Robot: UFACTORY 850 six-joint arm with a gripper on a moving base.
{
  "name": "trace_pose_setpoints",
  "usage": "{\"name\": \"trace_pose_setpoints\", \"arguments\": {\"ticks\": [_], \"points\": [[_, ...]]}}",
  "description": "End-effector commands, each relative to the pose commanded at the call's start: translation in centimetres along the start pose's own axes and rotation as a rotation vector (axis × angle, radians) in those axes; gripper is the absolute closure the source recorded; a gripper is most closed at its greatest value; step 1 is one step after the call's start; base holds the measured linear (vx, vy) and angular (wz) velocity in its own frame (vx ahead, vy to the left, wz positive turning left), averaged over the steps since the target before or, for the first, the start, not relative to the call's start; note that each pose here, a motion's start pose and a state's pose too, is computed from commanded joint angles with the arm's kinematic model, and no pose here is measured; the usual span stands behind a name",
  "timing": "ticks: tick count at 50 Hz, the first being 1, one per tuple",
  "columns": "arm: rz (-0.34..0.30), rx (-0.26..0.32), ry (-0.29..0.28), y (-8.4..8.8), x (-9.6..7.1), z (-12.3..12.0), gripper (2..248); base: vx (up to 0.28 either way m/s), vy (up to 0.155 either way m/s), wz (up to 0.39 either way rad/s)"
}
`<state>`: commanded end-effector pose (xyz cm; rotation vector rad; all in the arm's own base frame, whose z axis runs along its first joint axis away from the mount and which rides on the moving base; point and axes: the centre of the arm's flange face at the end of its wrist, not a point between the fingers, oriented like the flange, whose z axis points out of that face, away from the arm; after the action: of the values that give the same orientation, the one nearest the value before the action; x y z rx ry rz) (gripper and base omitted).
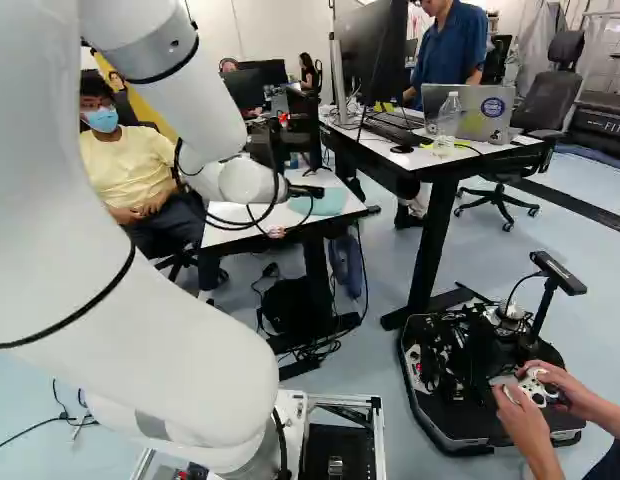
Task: Clean the table with the green towel
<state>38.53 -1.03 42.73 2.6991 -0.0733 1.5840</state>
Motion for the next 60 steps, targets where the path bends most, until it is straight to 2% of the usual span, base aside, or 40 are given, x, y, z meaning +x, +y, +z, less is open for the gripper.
{"name": "trace_pose_setpoints", "arguments": {"ticks": [26,47,60], "points": [[-0.019,0.018,0.095,-0.3,-5.9,-3.6,3,0.000,0.000,0.000],[-0.027,0.029,0.146,-0.4,-9.0,-5.7,3,0.000,0.000,0.000],[-0.030,0.033,0.165,-0.4,-10.2,-6.5,3,0.000,0.000,0.000]]}}
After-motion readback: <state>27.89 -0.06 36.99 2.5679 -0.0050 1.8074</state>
